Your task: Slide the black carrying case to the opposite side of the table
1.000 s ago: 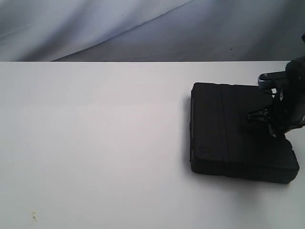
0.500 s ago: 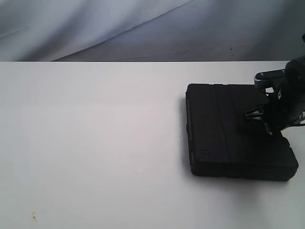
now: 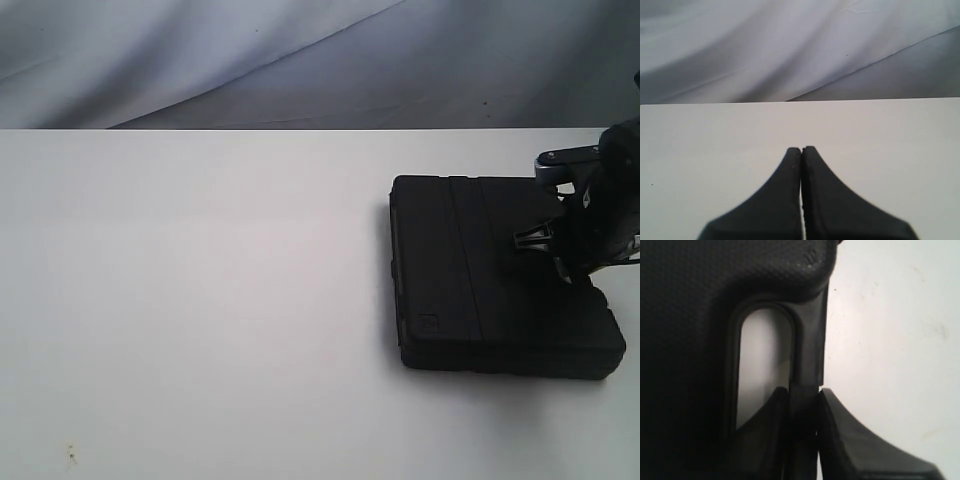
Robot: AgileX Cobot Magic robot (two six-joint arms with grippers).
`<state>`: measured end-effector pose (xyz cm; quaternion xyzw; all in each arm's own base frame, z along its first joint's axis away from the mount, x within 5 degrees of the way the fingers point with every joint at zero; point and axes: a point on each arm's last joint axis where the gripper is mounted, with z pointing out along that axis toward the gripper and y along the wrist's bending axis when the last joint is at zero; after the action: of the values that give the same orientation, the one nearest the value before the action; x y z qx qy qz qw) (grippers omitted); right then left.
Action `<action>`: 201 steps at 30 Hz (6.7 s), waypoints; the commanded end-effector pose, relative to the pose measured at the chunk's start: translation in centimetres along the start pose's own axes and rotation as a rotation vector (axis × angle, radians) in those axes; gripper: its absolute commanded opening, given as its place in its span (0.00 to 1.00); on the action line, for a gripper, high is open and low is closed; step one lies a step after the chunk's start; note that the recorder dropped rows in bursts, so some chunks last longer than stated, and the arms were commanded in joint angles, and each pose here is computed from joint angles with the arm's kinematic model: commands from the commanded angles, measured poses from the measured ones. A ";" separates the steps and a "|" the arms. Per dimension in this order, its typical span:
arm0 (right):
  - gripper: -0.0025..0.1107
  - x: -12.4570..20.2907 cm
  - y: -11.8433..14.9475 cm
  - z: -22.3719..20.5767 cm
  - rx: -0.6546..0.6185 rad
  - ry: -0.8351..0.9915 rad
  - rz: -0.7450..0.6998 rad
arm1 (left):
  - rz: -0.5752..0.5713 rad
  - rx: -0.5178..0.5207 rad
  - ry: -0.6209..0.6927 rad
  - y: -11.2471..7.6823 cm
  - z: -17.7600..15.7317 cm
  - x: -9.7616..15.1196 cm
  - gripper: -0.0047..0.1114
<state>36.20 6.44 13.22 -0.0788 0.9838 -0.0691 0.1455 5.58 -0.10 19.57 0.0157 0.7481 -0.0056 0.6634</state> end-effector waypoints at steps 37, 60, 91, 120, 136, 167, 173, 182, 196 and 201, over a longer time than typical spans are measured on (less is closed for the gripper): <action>0.25 -0.9 -3.0 -19.4 -0.066 -0.653 0.103 | -0.003 -0.001 -0.005 0.0 0.0 0.1 0.04; 0.02 14.8 -3.8 -27.1 -0.055 -1.278 -0.069 | -0.003 -0.001 -0.005 0.0 0.0 0.1 0.04; 0.02 28.7 -4.8 -26.2 0.019 -1.405 -0.007 | -0.003 -0.001 -0.008 0.0 0.0 0.1 0.04; 0.02 28.4 -2.5 -19.9 -0.209 -1.159 0.027 | -0.003 -0.001 -0.008 0.0 0.0 0.1 0.04; 0.02 28.2 -2.7 -20.3 -0.169 -1.209 0.005 | -0.003 -0.001 -0.008 0.0 0.0 0.1 0.04; 0.02 28.1 -2.0 -15.0 -0.122 -1.240 -0.009 | -0.003 0.000 -0.010 0.0 0.0 0.0 0.04; 0.02 28.1 -2.0 -15.0 -0.121 -1.242 -0.009 | -0.003 0.000 -0.010 0.0 0.0 0.0 0.04; 0.02 28.1 -2.0 -15.0 -0.128 -1.242 -0.003 | -0.003 0.000 -0.010 0.0 0.0 0.0 0.04; 0.02 28.1 -2.9 -14.8 0.022 -1.219 0.073 | -0.003 0.000 -0.010 0.0 0.0 0.0 0.04; 0.02 28.1 -3.2 -15.0 0.049 -1.234 0.135 | -0.003 0.000 -0.010 0.0 0.0 0.0 0.04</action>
<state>5.64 0.24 20.04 -0.0505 0.7286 -0.0203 0.6828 5.58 -0.10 19.57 0.0157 0.7481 -0.0056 0.6634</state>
